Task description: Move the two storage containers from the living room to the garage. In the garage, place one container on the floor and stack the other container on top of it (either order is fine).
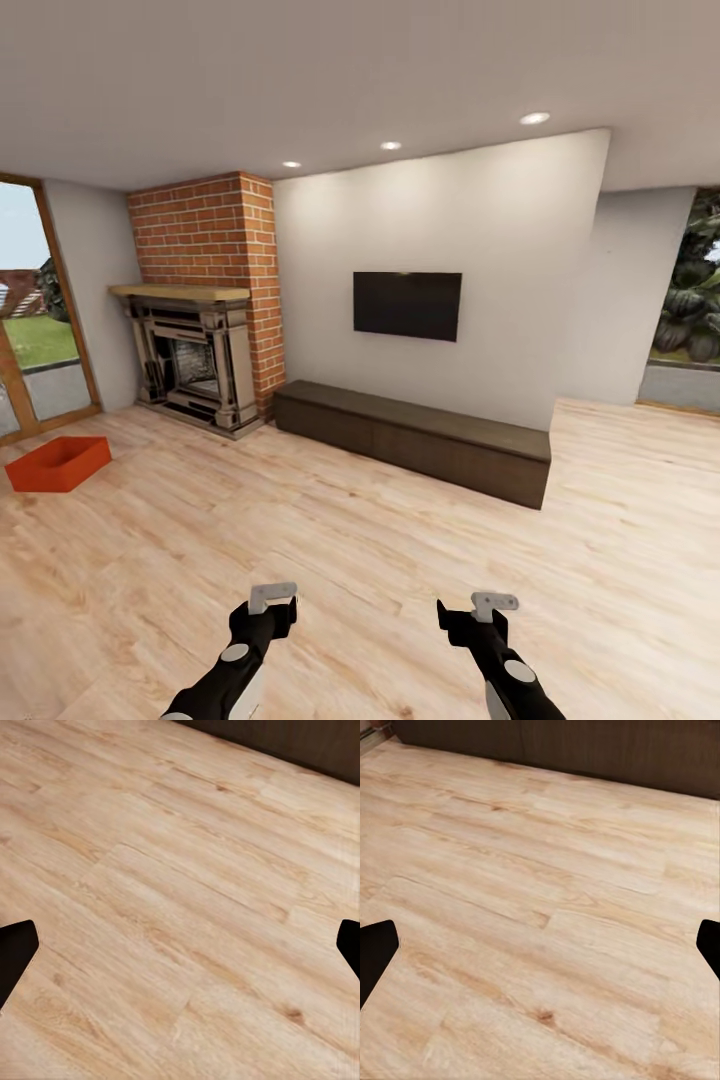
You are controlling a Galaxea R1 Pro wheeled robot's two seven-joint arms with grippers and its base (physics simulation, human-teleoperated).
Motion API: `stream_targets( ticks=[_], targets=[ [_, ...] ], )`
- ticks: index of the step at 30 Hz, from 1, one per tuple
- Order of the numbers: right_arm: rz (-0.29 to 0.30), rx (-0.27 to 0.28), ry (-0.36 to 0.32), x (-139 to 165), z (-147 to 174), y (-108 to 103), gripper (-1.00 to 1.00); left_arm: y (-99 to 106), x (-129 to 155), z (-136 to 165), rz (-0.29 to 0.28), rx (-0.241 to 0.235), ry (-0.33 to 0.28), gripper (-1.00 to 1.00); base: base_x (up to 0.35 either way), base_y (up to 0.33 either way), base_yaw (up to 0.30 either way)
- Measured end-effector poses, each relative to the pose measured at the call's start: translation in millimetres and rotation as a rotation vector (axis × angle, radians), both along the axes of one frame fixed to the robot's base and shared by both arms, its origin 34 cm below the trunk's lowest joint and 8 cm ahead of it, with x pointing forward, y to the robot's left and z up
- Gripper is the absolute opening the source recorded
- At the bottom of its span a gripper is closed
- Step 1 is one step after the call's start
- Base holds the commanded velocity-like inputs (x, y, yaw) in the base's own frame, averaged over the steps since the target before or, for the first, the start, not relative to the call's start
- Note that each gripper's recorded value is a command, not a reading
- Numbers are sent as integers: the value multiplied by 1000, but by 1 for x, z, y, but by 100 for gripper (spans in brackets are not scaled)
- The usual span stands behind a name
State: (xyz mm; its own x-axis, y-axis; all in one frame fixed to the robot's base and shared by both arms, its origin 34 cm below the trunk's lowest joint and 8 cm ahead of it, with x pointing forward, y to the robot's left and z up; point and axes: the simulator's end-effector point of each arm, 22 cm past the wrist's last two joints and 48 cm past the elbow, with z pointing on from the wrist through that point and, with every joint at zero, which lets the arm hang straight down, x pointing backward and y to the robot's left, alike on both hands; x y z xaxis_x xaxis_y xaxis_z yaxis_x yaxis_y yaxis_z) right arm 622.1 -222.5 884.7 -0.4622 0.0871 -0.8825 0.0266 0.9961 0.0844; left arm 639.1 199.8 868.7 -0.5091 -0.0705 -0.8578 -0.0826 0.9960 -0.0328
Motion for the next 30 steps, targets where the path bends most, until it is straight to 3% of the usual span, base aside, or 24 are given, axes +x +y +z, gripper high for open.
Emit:
stream_targets(
  ticks=[30],
  targets=[
    [1, 0, 0, 0, 0, 0, 100, -1, 0, 0, -2, -1, 2, 100, 331, 0, 270]
  ],
)
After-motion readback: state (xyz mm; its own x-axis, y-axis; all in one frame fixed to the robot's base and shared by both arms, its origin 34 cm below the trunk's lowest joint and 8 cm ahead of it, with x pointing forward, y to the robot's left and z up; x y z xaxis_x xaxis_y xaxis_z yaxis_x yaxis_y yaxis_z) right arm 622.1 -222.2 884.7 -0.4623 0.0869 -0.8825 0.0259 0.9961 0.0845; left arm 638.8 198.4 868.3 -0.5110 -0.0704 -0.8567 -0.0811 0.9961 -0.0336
